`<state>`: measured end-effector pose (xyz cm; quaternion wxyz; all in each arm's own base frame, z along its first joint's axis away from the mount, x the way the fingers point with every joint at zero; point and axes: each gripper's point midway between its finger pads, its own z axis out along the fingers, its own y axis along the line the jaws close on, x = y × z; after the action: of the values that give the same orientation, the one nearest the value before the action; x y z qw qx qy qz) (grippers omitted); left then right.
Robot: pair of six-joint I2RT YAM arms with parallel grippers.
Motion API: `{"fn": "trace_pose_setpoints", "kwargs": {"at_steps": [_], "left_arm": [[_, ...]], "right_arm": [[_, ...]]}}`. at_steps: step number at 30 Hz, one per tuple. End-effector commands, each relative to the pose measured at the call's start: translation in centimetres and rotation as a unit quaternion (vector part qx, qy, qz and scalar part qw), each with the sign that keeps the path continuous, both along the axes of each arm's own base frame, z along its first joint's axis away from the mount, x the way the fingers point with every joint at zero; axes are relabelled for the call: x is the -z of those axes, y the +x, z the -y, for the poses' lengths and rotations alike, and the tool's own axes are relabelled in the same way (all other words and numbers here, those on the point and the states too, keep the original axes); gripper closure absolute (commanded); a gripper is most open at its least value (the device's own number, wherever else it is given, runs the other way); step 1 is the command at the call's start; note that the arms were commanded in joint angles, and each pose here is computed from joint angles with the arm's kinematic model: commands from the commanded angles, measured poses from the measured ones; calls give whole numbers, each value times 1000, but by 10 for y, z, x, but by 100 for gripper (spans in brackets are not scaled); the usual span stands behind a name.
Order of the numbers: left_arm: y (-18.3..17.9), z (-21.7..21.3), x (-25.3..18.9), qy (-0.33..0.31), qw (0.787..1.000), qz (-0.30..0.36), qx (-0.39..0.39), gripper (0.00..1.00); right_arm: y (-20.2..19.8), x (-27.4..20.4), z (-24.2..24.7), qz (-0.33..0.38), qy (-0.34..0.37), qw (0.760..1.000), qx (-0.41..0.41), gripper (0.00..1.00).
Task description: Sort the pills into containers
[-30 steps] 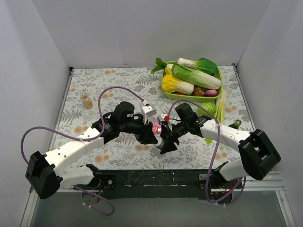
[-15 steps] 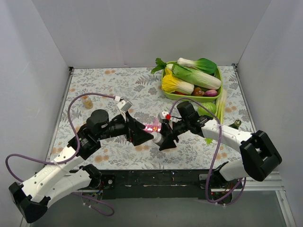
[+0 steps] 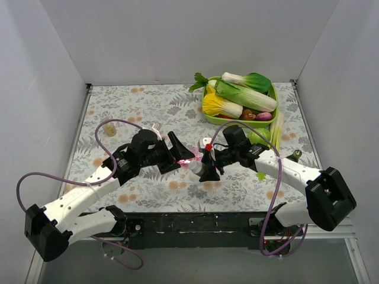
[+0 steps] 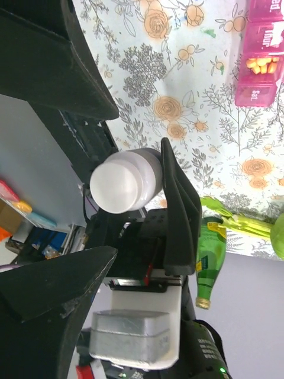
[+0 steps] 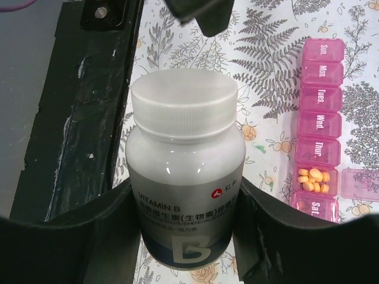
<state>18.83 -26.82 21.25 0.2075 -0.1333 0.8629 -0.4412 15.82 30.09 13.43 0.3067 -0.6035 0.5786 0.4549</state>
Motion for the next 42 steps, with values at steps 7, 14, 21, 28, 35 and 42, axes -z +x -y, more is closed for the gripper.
{"fn": "trace_pose_setpoints", "kwargs": {"at_steps": [7,14,21,28,35,42], "left_arm": [[10,13,-4,-22,999,-31,-18,26],[9,18,0,-17,999,-33,-2,34],[4,27,7,-15,999,-40,28,40],[-2,34,11,-15,998,-41,53,56],[-9,32,15,-9,997,-32,76,59],[-11,30,14,-10,997,-26,77,30]], "right_arm": [[9,-20,-5,31,19,999,-1,99],[9,-17,-6,24,17,1000,-2,99],[8,-16,-6,22,16,1000,-2,99],[8,-15,-6,19,14,1000,-2,99],[8,-13,-6,15,13,1000,-1,99],[7,-14,-7,15,14,1000,-3,99]]}}
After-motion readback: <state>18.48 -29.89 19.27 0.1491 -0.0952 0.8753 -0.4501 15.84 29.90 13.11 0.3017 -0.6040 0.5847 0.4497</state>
